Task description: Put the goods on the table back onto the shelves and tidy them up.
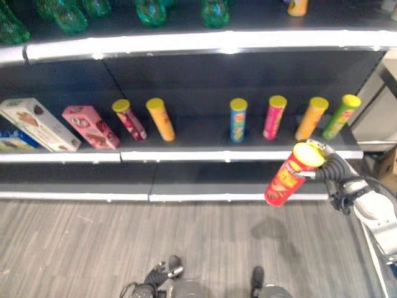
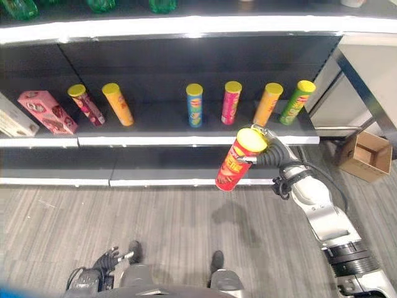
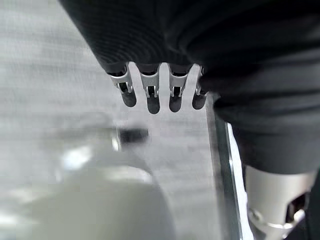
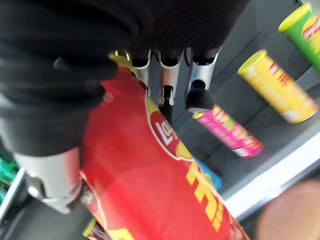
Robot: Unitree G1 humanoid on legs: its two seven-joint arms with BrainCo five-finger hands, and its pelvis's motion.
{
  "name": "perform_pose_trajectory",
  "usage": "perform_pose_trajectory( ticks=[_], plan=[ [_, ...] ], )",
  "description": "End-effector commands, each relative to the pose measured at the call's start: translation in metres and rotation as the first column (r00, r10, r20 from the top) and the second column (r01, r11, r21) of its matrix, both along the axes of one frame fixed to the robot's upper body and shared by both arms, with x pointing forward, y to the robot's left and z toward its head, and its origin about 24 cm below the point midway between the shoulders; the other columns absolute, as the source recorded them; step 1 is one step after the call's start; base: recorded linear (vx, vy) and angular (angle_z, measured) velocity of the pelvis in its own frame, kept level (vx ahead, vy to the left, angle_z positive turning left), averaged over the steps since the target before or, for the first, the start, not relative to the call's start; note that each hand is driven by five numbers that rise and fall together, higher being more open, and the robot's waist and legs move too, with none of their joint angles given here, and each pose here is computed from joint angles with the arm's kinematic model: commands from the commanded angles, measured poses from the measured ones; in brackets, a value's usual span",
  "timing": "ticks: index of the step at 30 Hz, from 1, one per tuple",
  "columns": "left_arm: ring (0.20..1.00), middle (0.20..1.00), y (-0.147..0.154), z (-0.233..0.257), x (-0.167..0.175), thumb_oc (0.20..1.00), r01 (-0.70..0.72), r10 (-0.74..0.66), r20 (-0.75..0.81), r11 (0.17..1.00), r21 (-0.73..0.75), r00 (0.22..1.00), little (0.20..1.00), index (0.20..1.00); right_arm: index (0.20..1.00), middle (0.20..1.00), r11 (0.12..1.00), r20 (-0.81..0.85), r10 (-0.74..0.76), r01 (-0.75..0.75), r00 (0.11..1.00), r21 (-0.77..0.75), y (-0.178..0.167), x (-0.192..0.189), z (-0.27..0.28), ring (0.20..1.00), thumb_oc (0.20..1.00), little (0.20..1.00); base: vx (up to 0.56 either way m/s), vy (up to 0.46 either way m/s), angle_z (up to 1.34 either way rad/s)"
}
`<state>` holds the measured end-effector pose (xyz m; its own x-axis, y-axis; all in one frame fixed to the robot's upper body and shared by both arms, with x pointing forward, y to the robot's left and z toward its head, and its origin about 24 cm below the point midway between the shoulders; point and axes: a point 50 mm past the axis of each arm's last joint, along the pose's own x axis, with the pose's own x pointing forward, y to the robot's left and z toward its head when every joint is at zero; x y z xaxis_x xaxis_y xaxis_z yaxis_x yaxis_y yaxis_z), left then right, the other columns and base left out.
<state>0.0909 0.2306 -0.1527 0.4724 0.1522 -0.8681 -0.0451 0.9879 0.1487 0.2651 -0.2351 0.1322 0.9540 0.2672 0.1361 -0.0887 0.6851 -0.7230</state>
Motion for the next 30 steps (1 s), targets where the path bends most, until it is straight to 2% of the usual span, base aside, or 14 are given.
perform_pose_trajectory(
  ticks=[1, 8, 14, 18, 30],
  plan=[
    [1.000, 1.000, 0.034, 0.017, 0.023, 1.000, 0.066, -0.075, 0.065, 0.989, 0.136, 0.995, 1.000, 1.000, 0.200, 0.200, 0.997, 0.205, 0.075, -0.074, 0.976, -0.011, 0.023, 0.008, 0.039, 0.200, 0.200, 0.200, 0.12, 0.369, -0.18],
    [1.000, 1.000, 0.043, 0.021, 0.023, 1.000, 0.074, -0.085, 0.055, 0.982, 0.172, 0.995, 1.000, 1.000, 0.200, 0.200, 0.993, 0.236, 0.121, -0.121, 0.964, -0.013, 0.043, 0.018, 0.044, 0.200, 0.200, 0.200, 0.09, 0.256, -0.08],
    [1.000, 1.000, 0.036, 0.020, 0.028, 1.000, 0.093, -0.104, 0.057, 0.982, 0.165, 0.993, 1.000, 1.000, 0.200, 0.200, 0.990, 0.240, 0.141, -0.135, 0.960, -0.043, 0.051, 0.025, 0.047, 0.200, 0.200, 0.200, 0.10, -0.021, 0.19],
    [1.000, 1.000, 0.021, 0.013, 0.023, 1.000, 0.051, -0.058, 0.060, 0.992, 0.111, 0.997, 1.000, 1.000, 0.200, 0.200, 0.987, 0.238, 0.159, -0.149, 0.958, -0.057, 0.065, 0.034, 0.044, 0.200, 0.200, 0.200, 0.13, -0.142, 0.58],
    [1.000, 1.000, 0.014, 0.013, 0.022, 1.000, 0.060, -0.067, 0.069, 0.993, 0.103, 0.995, 1.000, 1.000, 0.200, 0.200, 0.988, 0.370, 0.028, 0.029, 0.929, -0.149, 0.057, 0.065, 0.072, 0.200, 0.200, 0.200, 0.00, -0.072, 0.33]
  ],
)
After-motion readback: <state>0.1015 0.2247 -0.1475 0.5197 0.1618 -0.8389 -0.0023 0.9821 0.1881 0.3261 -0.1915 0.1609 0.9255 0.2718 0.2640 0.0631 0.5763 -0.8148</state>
